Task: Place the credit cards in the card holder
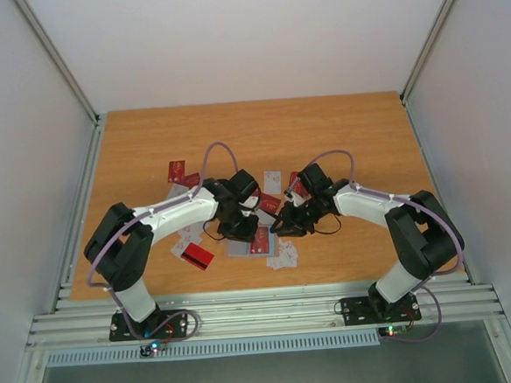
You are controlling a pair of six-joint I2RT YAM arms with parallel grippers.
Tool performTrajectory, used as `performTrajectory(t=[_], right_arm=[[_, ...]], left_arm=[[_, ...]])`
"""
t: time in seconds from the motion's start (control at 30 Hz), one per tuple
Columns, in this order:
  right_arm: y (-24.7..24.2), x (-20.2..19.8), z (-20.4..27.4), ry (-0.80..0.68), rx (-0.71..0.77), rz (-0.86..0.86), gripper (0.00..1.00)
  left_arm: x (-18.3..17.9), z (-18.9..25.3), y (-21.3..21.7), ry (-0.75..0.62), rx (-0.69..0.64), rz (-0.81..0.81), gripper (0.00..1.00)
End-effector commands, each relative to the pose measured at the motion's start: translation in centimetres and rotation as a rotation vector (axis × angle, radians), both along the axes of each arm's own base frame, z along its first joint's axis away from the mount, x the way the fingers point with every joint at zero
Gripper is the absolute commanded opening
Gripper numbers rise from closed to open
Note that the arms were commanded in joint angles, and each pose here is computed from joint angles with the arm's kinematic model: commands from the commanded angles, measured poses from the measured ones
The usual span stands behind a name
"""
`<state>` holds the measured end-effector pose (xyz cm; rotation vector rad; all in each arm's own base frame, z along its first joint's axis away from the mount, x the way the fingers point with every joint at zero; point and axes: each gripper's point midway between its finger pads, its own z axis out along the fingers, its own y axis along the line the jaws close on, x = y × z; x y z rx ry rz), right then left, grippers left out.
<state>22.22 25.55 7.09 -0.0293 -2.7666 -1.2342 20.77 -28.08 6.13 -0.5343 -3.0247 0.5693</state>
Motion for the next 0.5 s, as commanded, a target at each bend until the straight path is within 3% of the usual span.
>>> performTrajectory(t=[0.0, 0.13, 0.47], right_arm=[[1.2, 0.6, 0.4, 0.013, 0.053, 0.005, 0.30], [1.7, 1.1, 0.2, 0.029, 0.075, 0.001, 0.31], [2.0, 1.4, -1.2, 0.076, 0.069, -0.003, 0.31]], left_arm=[[0.6, -1.2, 0.2, 0.011, 0.031, -0.004, 0.13], [1.1, -2.1, 0.2, 0.022, 0.046, 0.005, 0.01], [1.6, -3.7, -0.3, 0.056, 0.037, 0.002, 0.00]])
